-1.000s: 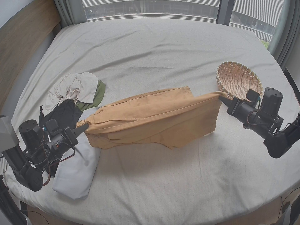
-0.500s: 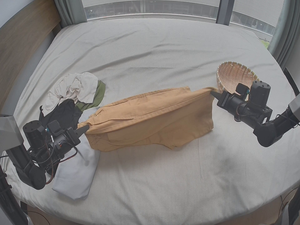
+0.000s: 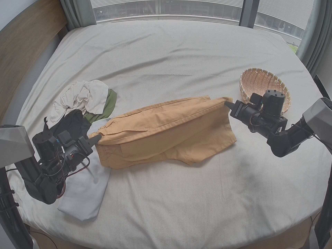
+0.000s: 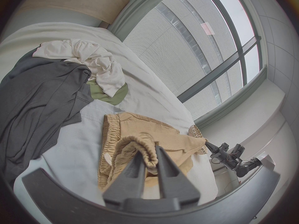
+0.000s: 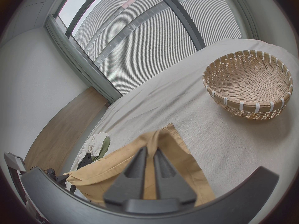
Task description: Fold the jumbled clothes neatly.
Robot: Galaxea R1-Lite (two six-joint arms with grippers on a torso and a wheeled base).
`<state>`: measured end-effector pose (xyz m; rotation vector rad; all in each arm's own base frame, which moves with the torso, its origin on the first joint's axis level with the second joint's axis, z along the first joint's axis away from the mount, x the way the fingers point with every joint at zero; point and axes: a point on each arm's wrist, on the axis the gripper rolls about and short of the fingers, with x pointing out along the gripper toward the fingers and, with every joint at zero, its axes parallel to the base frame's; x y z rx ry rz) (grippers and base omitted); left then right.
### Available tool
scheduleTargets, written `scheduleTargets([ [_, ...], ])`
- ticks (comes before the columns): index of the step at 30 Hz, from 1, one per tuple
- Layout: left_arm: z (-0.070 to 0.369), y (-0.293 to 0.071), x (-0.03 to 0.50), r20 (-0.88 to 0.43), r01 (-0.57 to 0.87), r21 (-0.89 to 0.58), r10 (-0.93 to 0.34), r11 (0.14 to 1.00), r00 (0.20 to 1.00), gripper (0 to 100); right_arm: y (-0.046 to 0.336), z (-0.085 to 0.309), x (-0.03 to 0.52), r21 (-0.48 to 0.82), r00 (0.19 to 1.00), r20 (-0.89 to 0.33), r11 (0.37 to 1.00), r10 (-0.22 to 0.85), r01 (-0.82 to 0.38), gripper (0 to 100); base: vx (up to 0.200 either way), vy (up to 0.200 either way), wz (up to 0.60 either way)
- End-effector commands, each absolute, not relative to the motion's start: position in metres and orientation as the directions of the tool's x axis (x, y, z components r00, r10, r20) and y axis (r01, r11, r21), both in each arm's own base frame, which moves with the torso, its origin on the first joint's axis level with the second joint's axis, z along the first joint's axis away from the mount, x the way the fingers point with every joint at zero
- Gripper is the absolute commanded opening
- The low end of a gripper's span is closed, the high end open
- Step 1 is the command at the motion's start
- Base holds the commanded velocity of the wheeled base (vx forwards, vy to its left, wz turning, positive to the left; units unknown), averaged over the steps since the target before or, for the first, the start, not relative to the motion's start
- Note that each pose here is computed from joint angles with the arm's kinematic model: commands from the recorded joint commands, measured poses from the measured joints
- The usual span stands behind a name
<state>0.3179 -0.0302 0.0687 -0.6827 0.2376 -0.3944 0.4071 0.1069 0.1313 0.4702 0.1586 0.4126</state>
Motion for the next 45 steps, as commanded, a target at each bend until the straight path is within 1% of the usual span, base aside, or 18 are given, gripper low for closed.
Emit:
scheduleTargets([
  [1, 0.061, -0.030, 0.328, -0.091, 0.255, -0.653, -0.408, 0.713, 0.909, 100, 0.108, 0.123, 0.415, 0.473, 0.908, -0.057, 0.812, 0.416, -0.342, 100, 0.000, 0.000, 0.00],
  [2, 0.061, -0.027, 0.334, -0.080, 0.234, -0.648, -0.370, 0.725, 0.926, 100, 0.108, 0.121, 0.418, 0.474, 0.909, -0.053, 0.812, 0.413, -0.341, 100, 0.000, 0.000, 0.00],
  [6, 0.063, -0.023, 0.336, -0.073, 0.208, -0.645, -0.331, 0.735, 0.941, 100, 0.108, 0.124, 0.414, 0.478, 0.908, -0.053, 0.809, 0.415, -0.342, 100, 0.000, 0.000, 0.00],
  [7, 0.064, -0.021, 0.336, -0.070, 0.192, -0.643, -0.306, 0.742, 0.949, 100, 0.107, 0.126, 0.406, 0.481, 0.907, -0.062, 0.809, 0.416, -0.338, 100, 0.000, 0.000, 0.00],
  [10, 0.070, -0.022, 0.330, -0.059, 0.193, -0.640, -0.299, 0.743, 0.952, 100, 0.103, 0.116, 0.383, 0.491, 0.897, -0.146, 0.818, 0.417, -0.300, 100, 0.000, 0.000, 0.00],
  [11, 0.076, -0.025, 0.324, -0.052, 0.210, -0.641, -0.315, 0.738, 0.948, 100, 0.101, 0.109, 0.375, 0.503, 0.891, -0.180, 0.818, 0.416, -0.280, 100, 0.000, 0.000, 0.00],
  [13, 0.082, -0.027, 0.317, -0.044, 0.227, -0.640, -0.330, 0.735, 0.943, 100, 0.100, 0.103, 0.367, 0.523, 0.885, -0.210, 0.812, 0.416, -0.258, 100, 0.000, 0.000, 0.00],
  [14, 0.087, -0.036, 0.307, -0.043, 0.256, -0.646, -0.368, 0.720, 0.929, 100, 0.100, 0.096, 0.357, 0.561, 0.872, -0.246, 0.796, 0.422, -0.227, 100, 0.000, 0.000, 0.00],
  [18, 0.088, -0.052, 0.279, -0.079, 0.323, -0.661, -0.491, 0.678, 0.868, 100, 0.100, 0.080, 0.345, 0.656, 0.851, -0.308, 0.743, 0.425, -0.134, 100, 0.000, 0.000, 0.00],
  [19, 0.087, -0.058, 0.270, -0.094, 0.348, -0.662, -0.534, 0.664, 0.840, 100, 0.100, 0.075, 0.342, 0.674, 0.844, -0.328, 0.731, 0.425, -0.106, 100, 0.000, 0.000, 0.00],
  [22, 0.086, -0.063, 0.260, -0.110, 0.366, -0.664, -0.569, 0.652, 0.815, 100, 0.099, 0.066, 0.340, 0.679, 0.833, -0.357, 0.730, 0.422, -0.079, 100, 0.000, 0.000, 0.00],
  [24, 0.083, -0.071, 0.252, -0.130, 0.372, -0.668, -0.593, 0.644, 0.794, 100, 0.100, 0.051, 0.343, 0.674, 0.820, -0.393, 0.737, 0.415, -0.050, 100, 0.000, 0.000, 0.00],
  [26, 0.083, -0.073, 0.251, -0.133, 0.374, -0.667, -0.597, 0.644, 0.791, 100, 0.100, 0.041, 0.347, 0.672, 0.813, -0.411, 0.740, 0.412, -0.035, 100, 0.000, 0.000, 0.00],
  [32, 0.081, -0.071, 0.249, -0.142, 0.364, -0.668, -0.592, 0.649, 0.793, 100, 0.103, 0.030, 0.356, 0.676, 0.810, -0.419, 0.736, 0.411, -0.023, 100, 0.000, 0.000, 0.00],
  [38, 0.079, -0.070, 0.248, -0.154, 0.366, -0.653, -0.590, 0.662, 0.793, 100, 0.117, 0.026, 0.380, 0.679, 0.840, -0.373, 0.733, 0.393, -0.041, 100, 0.000, 0.000, 0.00],
  [43, 0.079, -0.069, 0.247, -0.155, 0.366, -0.650, -0.588, 0.666, 0.794, 100, 0.130, 0.030, 0.399, 0.710, 0.866, -0.315, 0.701, 0.390, -0.057, 100, 0.000, 0.000, 0.00],
  [45, 0.079, -0.069, 0.247, -0.157, 0.365, -0.651, -0.588, 0.666, 0.794, 100, 0.131, 0.031, 0.401, 0.714, 0.868, -0.308, 0.698, 0.390, -0.061, 100, 0.000, 0.000, 0.00],
])
